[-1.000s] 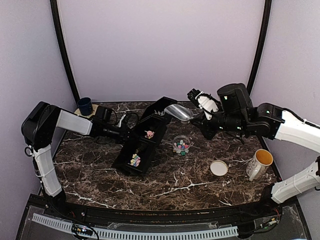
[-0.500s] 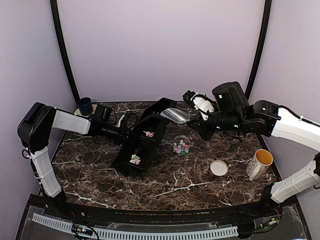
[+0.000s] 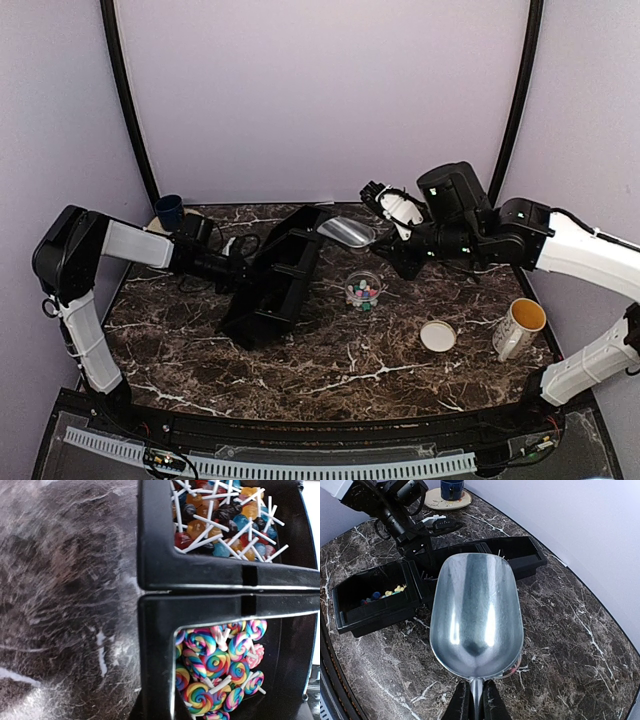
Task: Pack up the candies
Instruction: Adjust the fake candies in the storage box.
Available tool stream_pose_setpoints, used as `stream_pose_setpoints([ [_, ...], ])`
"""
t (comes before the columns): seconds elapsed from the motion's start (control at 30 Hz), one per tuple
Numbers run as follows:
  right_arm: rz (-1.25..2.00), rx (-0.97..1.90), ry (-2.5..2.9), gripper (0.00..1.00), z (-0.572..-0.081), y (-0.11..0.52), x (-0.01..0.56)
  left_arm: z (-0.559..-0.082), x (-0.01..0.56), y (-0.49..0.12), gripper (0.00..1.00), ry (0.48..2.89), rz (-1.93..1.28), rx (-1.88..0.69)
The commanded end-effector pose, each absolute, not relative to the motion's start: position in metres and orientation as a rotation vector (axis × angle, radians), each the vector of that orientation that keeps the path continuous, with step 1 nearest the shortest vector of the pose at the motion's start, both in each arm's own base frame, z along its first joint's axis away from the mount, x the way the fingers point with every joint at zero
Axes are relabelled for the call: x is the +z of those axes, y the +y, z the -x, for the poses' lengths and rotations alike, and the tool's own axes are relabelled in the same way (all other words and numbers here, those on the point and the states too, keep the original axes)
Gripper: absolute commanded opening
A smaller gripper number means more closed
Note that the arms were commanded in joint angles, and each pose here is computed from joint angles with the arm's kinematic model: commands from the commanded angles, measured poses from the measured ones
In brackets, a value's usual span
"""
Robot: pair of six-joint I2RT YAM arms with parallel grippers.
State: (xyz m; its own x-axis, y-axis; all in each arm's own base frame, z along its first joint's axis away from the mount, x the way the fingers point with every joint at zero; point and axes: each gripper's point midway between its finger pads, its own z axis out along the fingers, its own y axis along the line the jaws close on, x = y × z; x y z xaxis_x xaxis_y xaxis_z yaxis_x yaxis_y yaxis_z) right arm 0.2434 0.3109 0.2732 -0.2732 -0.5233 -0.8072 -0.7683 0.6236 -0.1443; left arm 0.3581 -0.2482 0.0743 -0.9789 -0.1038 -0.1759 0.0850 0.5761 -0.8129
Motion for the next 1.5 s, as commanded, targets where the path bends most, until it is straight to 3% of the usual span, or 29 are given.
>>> stream_pose_setpoints([
  [0.0, 0.988, 0.385, 1.914, 0.0, -0.247, 0.319, 0.292, -0.349, 0.085, -0.266, 0.0, 2.486, 0.063, -1.7],
  [0.17, 0.988, 0.375, 1.917, 0.0, -0.246, 0.317, 0.292, -0.346, 0.068, -0.266, 0.0, 2.506, 0.12, -1.727],
  [0.67, 1.147, 0.369, 1.936, 0.0, -0.237, 0.335, 0.275, -0.38, 0.109, -0.233, 0.0, 2.557, -0.226, -0.95],
  [1.47, 1.552, 0.014, 2.171, 0.0, -0.23, 0.37, 0.184, -0.359, 0.121, -0.257, 0.0, 2.541, -0.488, -0.764],
])
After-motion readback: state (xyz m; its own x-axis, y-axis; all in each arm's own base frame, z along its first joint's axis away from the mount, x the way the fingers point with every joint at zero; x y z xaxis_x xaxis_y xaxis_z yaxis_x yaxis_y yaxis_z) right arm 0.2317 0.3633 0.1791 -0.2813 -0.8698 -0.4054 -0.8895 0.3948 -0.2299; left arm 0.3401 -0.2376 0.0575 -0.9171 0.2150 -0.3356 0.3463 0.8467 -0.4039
